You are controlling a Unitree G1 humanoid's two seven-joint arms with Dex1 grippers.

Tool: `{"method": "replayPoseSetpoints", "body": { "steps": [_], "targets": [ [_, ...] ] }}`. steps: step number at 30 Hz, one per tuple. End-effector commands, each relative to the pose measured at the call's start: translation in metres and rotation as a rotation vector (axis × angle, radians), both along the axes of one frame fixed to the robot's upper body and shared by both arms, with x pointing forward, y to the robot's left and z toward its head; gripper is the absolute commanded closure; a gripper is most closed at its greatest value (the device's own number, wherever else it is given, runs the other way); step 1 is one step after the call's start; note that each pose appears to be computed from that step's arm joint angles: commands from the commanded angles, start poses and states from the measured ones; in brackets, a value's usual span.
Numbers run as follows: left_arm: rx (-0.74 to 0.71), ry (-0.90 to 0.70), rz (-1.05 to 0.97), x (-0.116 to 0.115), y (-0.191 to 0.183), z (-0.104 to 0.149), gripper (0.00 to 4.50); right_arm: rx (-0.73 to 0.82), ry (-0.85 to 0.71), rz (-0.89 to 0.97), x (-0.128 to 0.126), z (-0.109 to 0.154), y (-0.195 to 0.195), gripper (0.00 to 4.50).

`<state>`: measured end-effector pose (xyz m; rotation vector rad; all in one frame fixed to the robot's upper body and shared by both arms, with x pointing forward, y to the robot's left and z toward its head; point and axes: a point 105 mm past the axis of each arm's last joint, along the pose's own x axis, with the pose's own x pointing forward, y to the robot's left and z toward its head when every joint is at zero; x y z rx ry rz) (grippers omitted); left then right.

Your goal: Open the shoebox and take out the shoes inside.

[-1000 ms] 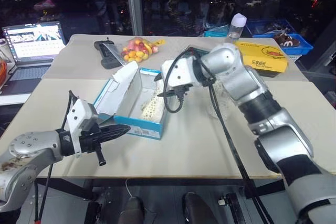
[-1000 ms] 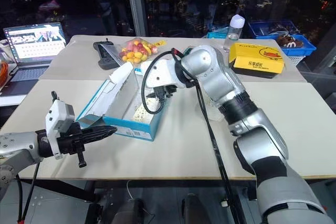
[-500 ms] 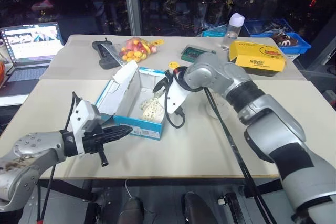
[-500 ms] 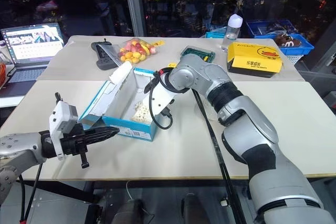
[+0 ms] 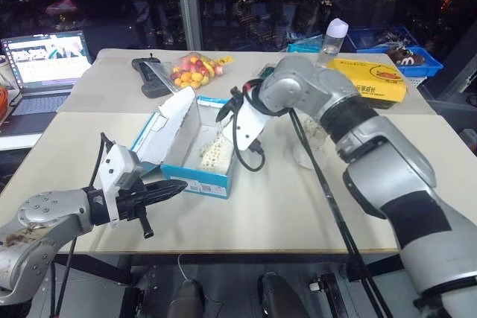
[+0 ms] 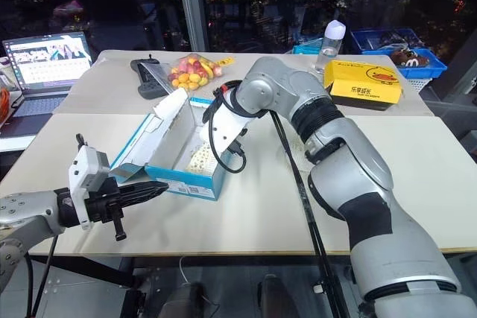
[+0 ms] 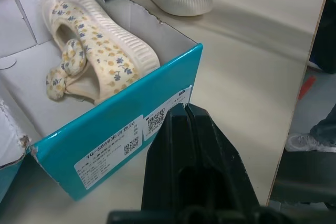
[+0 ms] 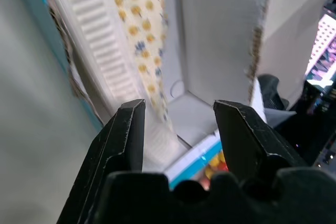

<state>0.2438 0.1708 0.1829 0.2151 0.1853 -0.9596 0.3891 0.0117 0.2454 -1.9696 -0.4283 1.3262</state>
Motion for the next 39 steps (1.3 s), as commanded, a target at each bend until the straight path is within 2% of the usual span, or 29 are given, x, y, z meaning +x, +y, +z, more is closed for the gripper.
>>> {"method": "replayPoseSetpoints", "body": {
  "steps": [1,10,15,20,24,30,34,39],
  "targets": [
    [-0.007,-0.044,-0.017,-0.003,-0.004,0.009,4.50,0.020,-0.058,0.000,0.003,0.015,-0.001,1.97],
    [-0.008,-0.051,-0.009,-0.003,-0.004,0.011,4.50,-0.091,-0.050,0.013,0.009,-0.042,-0.001,1.97],
    [-0.007,-0.049,-0.006,-0.004,-0.004,0.011,4.50,-0.101,-0.074,0.009,0.013,-0.049,0.004,1.97],
    [-0.010,-0.047,-0.003,-0.005,-0.004,0.011,4.50,-0.120,-0.025,0.023,0.008,-0.067,0.011,1.97],
    [-0.012,-0.045,-0.002,-0.006,-0.005,0.010,4.50,-0.094,-0.047,0.014,0.010,-0.057,0.015,1.97],
    [-0.017,-0.042,-0.003,-0.005,-0.006,0.009,4.50,-0.019,-0.051,0.016,0.006,-0.008,0.017,1.97],
    [-0.021,-0.040,-0.007,-0.004,-0.007,0.009,4.50,-0.005,-0.053,0.013,0.002,0.015,0.019,1.97],
    [-0.022,-0.039,-0.016,-0.004,-0.009,0.009,4.50,-0.049,-0.092,0.015,0.001,0.022,0.021,1.97]
  ]
}}
